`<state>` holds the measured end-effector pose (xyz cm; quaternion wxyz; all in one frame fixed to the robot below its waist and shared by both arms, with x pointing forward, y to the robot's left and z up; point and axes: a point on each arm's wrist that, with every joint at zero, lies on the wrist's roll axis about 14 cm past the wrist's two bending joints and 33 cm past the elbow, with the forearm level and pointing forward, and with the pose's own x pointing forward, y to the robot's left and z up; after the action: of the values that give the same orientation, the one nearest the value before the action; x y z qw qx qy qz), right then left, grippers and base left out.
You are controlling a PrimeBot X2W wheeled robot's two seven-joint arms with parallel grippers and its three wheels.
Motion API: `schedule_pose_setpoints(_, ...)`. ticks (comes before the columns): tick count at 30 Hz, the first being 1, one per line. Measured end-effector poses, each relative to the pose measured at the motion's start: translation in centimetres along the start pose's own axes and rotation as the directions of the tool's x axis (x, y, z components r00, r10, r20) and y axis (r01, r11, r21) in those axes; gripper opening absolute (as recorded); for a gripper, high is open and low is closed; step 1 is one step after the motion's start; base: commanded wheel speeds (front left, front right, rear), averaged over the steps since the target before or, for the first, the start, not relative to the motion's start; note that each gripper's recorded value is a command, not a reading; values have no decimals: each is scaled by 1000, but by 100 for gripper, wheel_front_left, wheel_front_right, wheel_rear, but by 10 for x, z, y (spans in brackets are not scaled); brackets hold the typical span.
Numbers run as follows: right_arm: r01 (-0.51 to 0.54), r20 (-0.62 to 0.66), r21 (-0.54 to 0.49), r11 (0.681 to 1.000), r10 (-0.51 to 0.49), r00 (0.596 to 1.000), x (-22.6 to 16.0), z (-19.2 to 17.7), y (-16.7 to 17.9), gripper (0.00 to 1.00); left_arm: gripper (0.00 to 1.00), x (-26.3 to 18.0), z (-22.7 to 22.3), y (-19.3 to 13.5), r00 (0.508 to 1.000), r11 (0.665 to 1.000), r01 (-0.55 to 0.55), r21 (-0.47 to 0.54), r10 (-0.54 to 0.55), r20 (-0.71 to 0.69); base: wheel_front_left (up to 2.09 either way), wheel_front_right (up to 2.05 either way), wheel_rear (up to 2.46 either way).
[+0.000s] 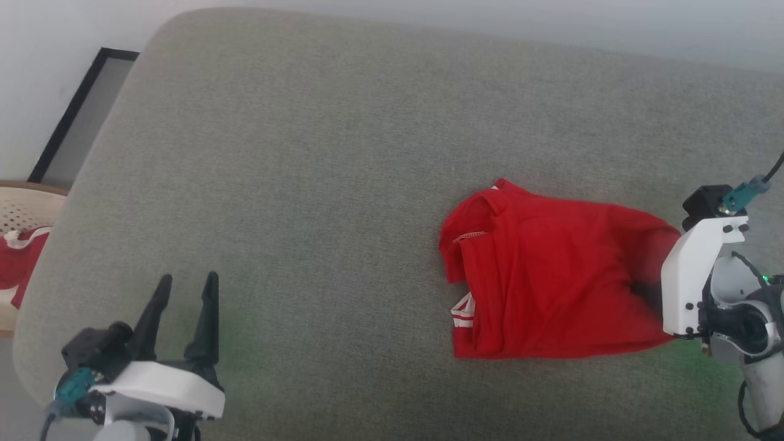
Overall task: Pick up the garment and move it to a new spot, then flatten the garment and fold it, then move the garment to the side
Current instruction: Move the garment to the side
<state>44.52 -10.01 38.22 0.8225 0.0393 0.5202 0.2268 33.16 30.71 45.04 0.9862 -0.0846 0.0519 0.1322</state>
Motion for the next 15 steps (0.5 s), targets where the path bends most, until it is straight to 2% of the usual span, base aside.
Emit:
schedule_pose_setpoints(5,33,48,20,999,-34,998,-11,8,-14,0,100,13,4,-8,1000,1000,27,6,-27,13,0,0,0)
schedule_pose_setpoints(11,142,120,54,988,-147,982,-35,22,-56,0,100,33,10,-27,995,996,90,26,-91,28,0,0,0)
schedule_pose_setpoints(15,228,182,87,970,-240,953,-58,34,-91,0,100,48,12,-43,989,990,139,34,-140,38,0,0,0)
